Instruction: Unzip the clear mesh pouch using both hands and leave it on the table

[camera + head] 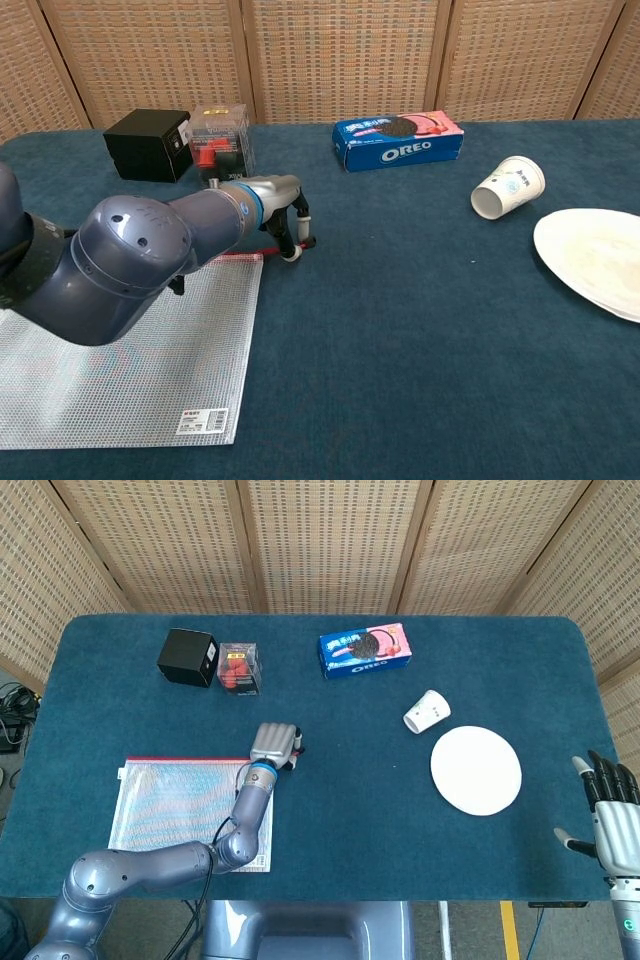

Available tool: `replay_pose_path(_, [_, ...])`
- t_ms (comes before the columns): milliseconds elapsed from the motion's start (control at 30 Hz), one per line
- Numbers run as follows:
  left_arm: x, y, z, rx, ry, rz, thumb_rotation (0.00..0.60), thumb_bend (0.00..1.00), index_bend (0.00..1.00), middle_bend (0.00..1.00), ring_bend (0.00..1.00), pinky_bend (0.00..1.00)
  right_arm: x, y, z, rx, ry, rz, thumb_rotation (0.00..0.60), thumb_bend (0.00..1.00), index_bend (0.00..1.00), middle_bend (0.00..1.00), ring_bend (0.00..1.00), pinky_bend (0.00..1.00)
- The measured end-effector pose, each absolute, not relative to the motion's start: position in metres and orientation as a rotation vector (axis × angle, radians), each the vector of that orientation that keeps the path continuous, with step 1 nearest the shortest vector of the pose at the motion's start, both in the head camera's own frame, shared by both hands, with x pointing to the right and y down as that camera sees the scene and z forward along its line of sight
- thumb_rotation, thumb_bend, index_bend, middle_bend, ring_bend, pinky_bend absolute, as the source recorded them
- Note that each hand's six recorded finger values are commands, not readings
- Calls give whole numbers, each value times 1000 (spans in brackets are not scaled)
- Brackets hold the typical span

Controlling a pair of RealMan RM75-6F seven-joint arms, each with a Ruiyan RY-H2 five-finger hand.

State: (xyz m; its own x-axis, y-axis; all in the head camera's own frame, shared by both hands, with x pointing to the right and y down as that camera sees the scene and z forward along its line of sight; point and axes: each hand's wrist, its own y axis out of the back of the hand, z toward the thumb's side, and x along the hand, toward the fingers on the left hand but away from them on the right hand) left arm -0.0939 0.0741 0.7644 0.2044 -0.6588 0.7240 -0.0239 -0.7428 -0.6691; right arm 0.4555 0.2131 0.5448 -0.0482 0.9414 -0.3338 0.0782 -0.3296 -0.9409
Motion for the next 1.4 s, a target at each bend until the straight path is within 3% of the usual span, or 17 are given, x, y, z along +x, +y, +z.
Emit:
replay_pose_path(800, [-97, 77, 768, -1940, 630, -1602, 600, 522, 531, 976, 997, 1000, 457, 212, 543, -1485, -1147, 1464, 600, 0, 83, 0, 0, 0])
replay_pose_path(1000, [-96, 78, 768, -1940, 629, -1601, 600, 522, 651, 976, 997, 1000, 457, 212, 542, -1488, -1151, 1459, 600, 0, 83, 0, 0, 0])
replay_pose_path(1233, [-94, 77, 765, -1955, 652, -1585, 600, 523, 886, 976, 997, 1000, 458, 212, 542, -1489, -1154, 1457, 600, 0, 83, 0, 0, 0])
replay_pose_path(1400, [-92, 72, 753, -1995, 697, -1523, 600, 524, 918, 976, 997, 1000, 456, 213, 545, -1504, -1146, 1462, 600, 0, 83, 0, 0, 0])
